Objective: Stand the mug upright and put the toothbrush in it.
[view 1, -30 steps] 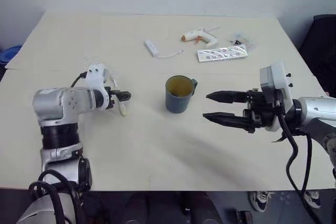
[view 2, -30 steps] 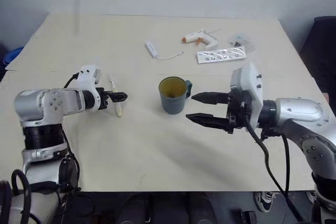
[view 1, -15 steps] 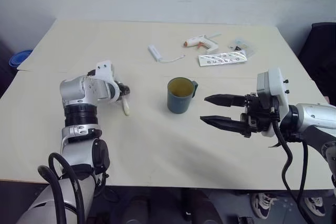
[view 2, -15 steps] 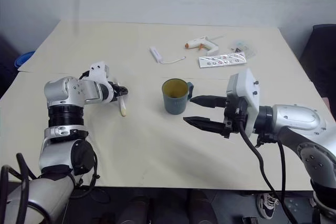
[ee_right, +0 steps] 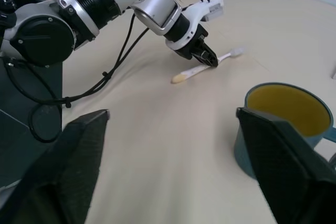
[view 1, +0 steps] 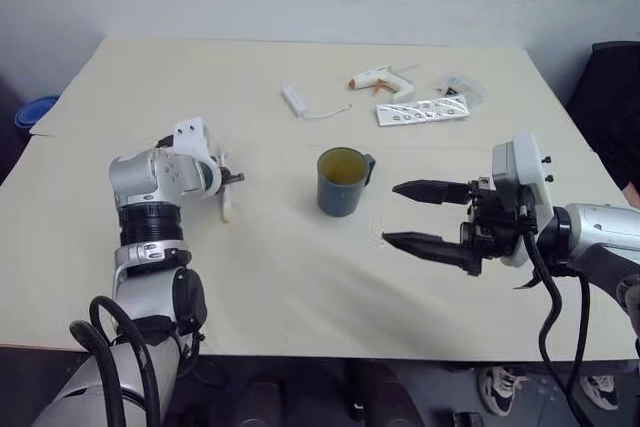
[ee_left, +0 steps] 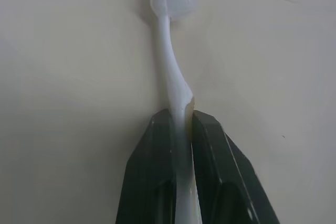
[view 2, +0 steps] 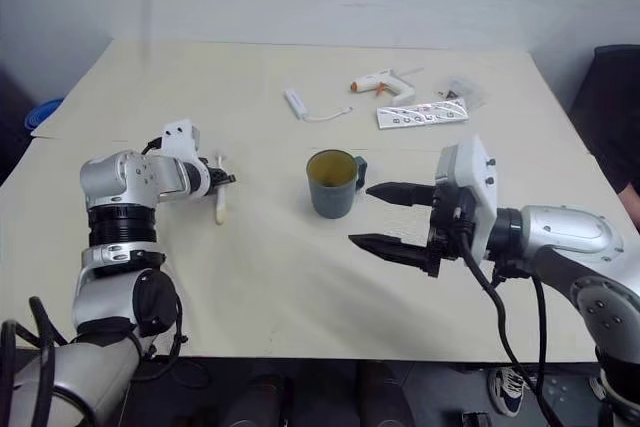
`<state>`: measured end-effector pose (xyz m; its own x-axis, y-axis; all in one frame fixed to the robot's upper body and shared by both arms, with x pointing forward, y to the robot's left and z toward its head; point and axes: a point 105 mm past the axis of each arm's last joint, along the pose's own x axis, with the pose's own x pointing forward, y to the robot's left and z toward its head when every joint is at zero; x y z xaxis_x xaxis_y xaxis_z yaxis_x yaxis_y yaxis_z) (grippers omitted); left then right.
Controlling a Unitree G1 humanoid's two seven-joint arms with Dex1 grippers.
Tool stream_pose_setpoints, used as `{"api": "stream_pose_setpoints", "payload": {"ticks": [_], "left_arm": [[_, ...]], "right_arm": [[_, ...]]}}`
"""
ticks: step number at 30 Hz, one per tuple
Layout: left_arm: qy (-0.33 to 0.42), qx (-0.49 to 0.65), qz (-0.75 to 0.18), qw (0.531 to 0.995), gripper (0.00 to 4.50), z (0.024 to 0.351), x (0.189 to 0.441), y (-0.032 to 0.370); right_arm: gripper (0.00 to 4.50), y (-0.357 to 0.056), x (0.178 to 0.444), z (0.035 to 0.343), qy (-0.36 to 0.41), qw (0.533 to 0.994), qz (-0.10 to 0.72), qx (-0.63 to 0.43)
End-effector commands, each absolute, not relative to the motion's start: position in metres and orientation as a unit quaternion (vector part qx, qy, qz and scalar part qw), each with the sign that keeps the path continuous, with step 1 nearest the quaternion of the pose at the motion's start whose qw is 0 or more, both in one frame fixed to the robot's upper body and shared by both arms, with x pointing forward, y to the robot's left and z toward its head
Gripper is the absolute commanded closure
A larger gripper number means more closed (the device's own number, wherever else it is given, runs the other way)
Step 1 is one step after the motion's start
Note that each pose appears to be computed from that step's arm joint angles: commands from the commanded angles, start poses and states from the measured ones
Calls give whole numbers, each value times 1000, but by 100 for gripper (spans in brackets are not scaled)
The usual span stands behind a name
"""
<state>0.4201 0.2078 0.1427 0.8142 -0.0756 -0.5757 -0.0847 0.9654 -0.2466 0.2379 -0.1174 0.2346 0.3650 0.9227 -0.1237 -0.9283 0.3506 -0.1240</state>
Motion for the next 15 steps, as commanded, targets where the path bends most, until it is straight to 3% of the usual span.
{"api": "stream_pose_setpoints", "payload": {"ticks": [1, 4, 7, 11, 15], "left_arm": [[165, -162, -74, 970, 432, 194, 432, 193], [14, -213, -205, 955, 432, 260, 425, 156], [-69, -220, -331, 915, 432, 302, 402, 114], [-108, -175, -462, 863, 432, 314, 367, 64], [-117, -125, -515, 840, 432, 304, 352, 30]], "right_arm": [[5, -129, 240, 246, -5, 841, 530, -113], [5, -136, 241, 246, -1, 851, 514, -109], [5, -142, 242, 245, 5, 860, 497, -115], [5, -147, 246, 246, 3, 872, 474, -121], [5, -150, 245, 248, 1, 879, 461, -119]]}}
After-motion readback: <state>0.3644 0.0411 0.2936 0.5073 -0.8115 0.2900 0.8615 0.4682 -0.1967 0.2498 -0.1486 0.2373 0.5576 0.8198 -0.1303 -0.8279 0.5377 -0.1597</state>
